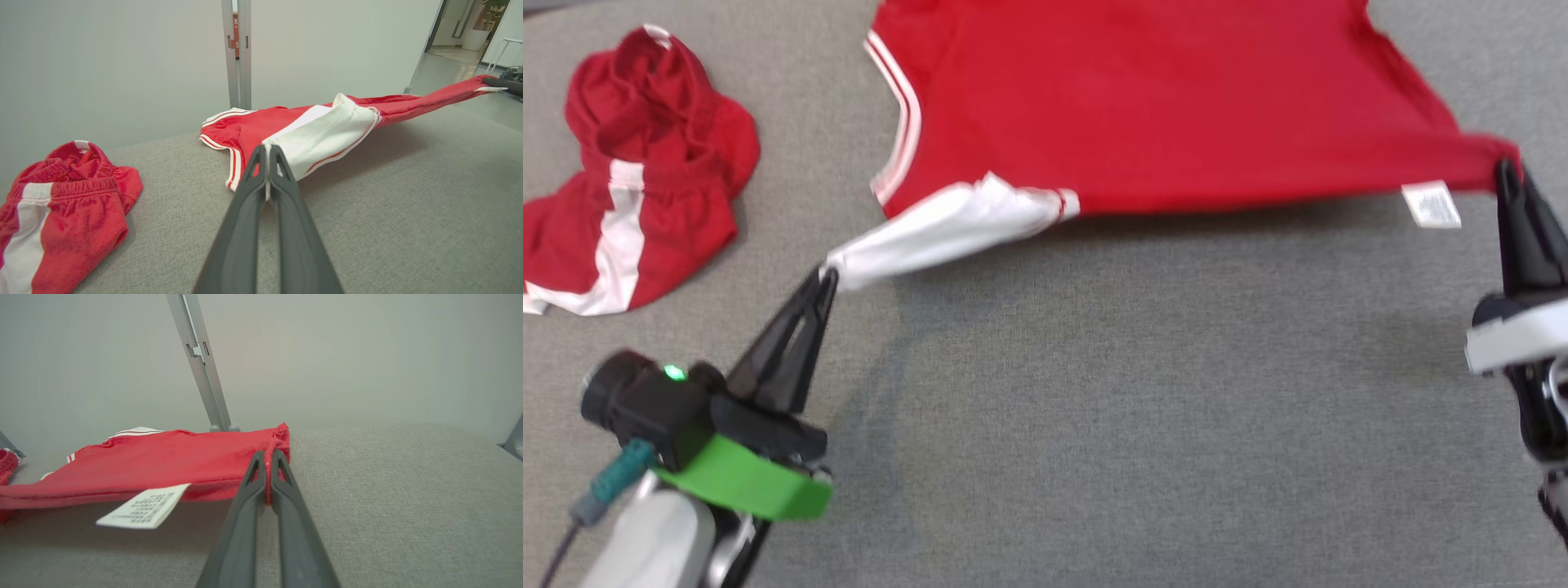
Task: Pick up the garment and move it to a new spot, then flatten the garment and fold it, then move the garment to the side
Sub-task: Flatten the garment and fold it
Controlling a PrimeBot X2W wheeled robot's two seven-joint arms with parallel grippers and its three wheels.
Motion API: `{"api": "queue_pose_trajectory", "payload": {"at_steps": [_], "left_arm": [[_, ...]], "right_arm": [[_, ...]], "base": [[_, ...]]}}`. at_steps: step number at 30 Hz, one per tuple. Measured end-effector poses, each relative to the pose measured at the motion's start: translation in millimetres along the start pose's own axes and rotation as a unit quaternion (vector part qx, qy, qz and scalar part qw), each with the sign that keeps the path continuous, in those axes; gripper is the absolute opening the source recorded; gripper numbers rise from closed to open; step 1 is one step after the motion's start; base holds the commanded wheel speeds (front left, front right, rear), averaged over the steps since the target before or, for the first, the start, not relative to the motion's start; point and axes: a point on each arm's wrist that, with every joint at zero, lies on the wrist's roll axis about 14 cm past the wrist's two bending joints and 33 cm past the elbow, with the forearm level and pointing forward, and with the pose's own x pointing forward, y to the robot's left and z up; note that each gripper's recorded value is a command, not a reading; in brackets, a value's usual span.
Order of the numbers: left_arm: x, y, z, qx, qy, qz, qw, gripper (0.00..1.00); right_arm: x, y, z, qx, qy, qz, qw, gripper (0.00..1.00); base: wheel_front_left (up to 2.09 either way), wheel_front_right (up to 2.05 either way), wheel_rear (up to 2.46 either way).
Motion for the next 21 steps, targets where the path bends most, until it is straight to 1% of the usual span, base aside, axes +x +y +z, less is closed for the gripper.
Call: {"api": "queue_pose_trajectory", "payload": {"at_steps": [2, 6, 10, 13, 15, 18, 21], "left_arm": [[-16, -9, 3, -0.016, -0.007, 0.012, 1.000, 0.00], [-44, -20, 4, -0.031, -0.009, 0.034, 0.999, 0.00], [-68, -30, 5, -0.031, -0.009, 0.045, 0.998, 0.00], [-78, -36, 8, -0.031, -0.012, 0.047, 0.998, 0.00], [-80, -39, 7, -0.029, -0.009, 0.046, 0.998, 0.00], [-76, -42, 3, -0.029, -0.006, 0.043, 0.999, 0.00], [-64, -37, 0, -0.015, -0.003, 0.039, 0.999, 0.00]], "right_arm": [[-22, -2, 3, -0.001, -0.001, -0.010, 1.000, 0.00], [-58, -4, 8, -0.008, -0.003, -0.024, 1.000, 0.00], [-92, -10, 5, -0.017, 0.009, -0.037, 0.999, 0.00], [-106, -13, 6, -0.025, 0.011, -0.042, 0.999, 0.00], [-110, -13, 1, -0.019, 0.017, -0.046, 0.999, 0.00], [-110, -15, -5, -0.018, 0.026, -0.050, 0.998, 0.00], [-104, -17, -19, -0.013, 0.043, -0.056, 0.997, 0.00]], "base": [[0.00, 0.00, 0.00], [0.00, 0.00, 0.00], [0.00, 0.00, 0.00], [0.00, 0.00, 0.00], [0.00, 0.00, 0.00], [0.00, 0.00, 0.00], [0.00, 0.00, 0.00]]}}
